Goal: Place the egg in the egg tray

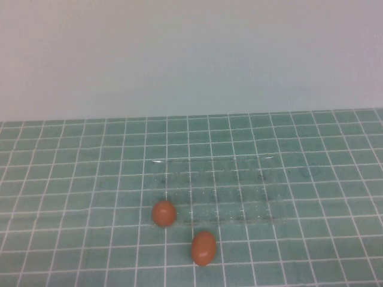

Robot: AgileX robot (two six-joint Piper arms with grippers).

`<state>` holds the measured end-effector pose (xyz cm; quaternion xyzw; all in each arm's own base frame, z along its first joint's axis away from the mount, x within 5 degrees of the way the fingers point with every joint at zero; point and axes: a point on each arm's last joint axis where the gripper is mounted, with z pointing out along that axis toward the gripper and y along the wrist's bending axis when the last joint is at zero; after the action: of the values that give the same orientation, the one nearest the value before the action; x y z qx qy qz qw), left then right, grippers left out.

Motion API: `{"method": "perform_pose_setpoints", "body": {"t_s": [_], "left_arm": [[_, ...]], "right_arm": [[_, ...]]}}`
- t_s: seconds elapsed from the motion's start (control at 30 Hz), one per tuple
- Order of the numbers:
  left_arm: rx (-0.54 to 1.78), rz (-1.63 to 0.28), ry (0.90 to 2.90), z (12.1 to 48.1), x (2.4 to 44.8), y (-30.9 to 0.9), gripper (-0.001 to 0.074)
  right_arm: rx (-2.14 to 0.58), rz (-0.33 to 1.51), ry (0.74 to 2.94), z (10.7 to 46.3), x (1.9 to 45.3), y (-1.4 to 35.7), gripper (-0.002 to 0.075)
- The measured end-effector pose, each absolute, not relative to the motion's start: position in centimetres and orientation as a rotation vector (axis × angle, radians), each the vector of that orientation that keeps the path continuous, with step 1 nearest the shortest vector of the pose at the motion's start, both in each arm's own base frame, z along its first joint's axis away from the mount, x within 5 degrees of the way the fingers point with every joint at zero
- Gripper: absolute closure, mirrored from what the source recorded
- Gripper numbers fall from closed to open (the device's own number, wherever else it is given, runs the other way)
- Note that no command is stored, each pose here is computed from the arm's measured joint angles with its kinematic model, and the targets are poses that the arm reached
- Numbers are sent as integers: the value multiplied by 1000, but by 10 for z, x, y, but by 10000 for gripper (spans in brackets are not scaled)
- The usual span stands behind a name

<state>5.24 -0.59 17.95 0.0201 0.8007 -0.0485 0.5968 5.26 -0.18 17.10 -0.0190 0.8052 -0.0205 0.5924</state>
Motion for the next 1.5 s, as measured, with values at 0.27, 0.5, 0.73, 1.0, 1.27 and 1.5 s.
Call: {"method": "perform_pose_setpoints", "body": {"t_s": [0.27,0.5,0.73,1.0,1.27,1.5], "left_arm": [[47,-113,1859,180,52,-6,736],[48,-111,1858,180,52,-6,736],[48,-111,1858,180,52,-6,736],[48,-111,1858,180,52,-6,736],[48,-111,1858,180,52,-6,736],[48,-111,1858,180,52,-6,736]], "right_arm": [[-57,-23,1493,205,56,1,727],[-72,4,1006,246,43,5,727],[-53,40,762,263,29,5,727],[-25,52,1037,313,24,3,727],[18,33,1234,371,27,-1,727],[43,96,1137,385,20,0,727]]}}
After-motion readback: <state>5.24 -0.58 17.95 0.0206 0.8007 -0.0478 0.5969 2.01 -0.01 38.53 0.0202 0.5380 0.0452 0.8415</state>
